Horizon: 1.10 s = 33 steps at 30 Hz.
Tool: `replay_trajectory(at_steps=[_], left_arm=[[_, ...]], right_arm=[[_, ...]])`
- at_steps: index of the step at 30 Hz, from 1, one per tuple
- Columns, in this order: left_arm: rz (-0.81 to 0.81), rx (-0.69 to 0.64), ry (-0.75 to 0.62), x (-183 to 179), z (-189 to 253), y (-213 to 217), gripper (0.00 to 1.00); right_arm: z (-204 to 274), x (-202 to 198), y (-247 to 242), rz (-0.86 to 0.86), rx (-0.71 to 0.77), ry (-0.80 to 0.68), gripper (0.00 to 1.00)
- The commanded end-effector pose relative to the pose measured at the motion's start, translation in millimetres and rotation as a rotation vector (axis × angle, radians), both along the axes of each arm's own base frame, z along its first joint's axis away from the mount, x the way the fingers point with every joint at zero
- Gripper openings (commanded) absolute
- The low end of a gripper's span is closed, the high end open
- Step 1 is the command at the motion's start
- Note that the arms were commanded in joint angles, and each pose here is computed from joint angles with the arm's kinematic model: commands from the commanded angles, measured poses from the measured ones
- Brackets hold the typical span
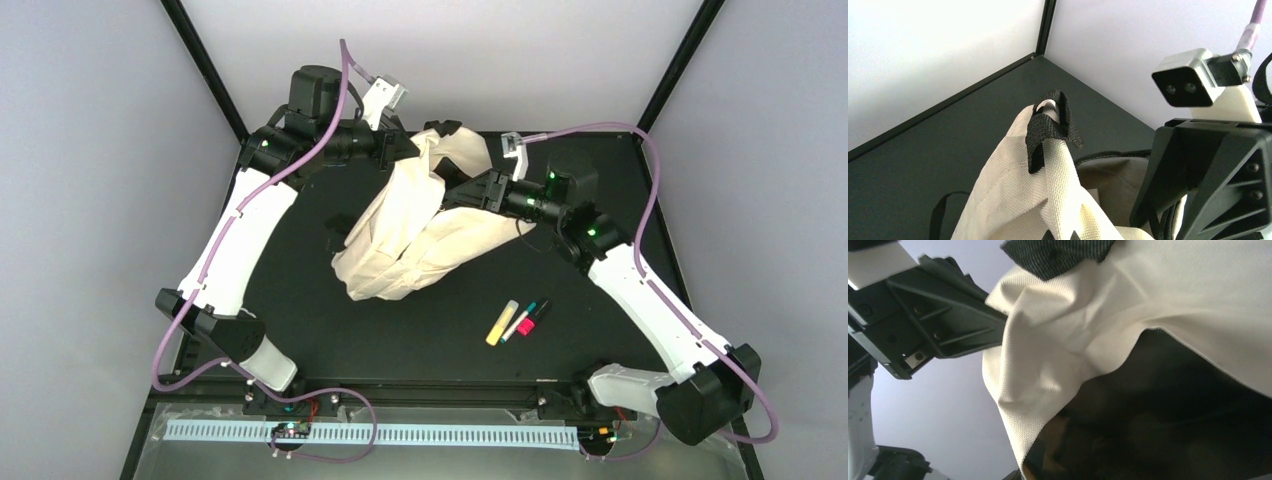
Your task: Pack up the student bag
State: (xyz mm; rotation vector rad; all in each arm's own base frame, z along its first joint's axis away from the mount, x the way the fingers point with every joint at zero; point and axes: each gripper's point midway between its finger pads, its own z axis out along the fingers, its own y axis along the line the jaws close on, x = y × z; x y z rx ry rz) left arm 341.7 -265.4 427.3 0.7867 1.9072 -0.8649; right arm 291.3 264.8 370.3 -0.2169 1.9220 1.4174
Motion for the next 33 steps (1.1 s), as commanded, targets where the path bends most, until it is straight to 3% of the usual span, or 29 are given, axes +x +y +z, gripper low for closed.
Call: replay_trajectory(at_steps=[1,2,4,10,12,14,19,23,29,33], left_arm=[[-0.018,-0.097,-0.137,-2.9,47.0,-1.7,0.02],[-0.016,-0.097,-0.138,-3.1,47.6,-1.4,0.02],[-0.016,-0.097,-0.143,-3.5,48.7,-1.0,0.02],[-0.007,-0.093,-0.139,-1.6,46.9,-0.6,0.02],[-0.009,-0.094,-0.141,-1.5,47.2,-0.8,0.02],[-0.011,-0.094,-0.145,-0.7,47.4,-1.2,0.02],[-0.006,-0.101,-0.120,-1.6,44.6,-0.9,0.02],[0.015,-0.103,-0.119,0.4,46.1,3.9,0.02],[0.044,-0.133,-0.088,5.0,49.3,12.3,0.01],[0.049,-0.131,-0.088,1.1,50.0,15.1,0.02]], right_arm=[[11.3,-8.9,11.5,0.067,0.035,-0.011,0.33],[10.7,-8.9,10.3,0.060,0.033,-0.013,0.27],[11.1,-10.7,10.1,0.064,0.037,-0.011,0.25],[15.8,-18.6,7.4,0.072,0.055,-0.002,0.25],[12.7,-20.7,5.2,0.069,0.035,-0.001,0.31],[6.6,-19.5,-1.7,0.032,-0.048,-0.033,0.35],[16.8,-23.9,-21.4,-0.031,-0.205,-0.179,0.35],[16.4,-43.7,-19.4,0.013,-0.285,-0.257,0.34],[-15.0,-87.6,29.2,0.155,-0.157,-0.241,0.34],[-23.2,-67.6,20.3,0.015,-0.129,-0.244,0.30]])
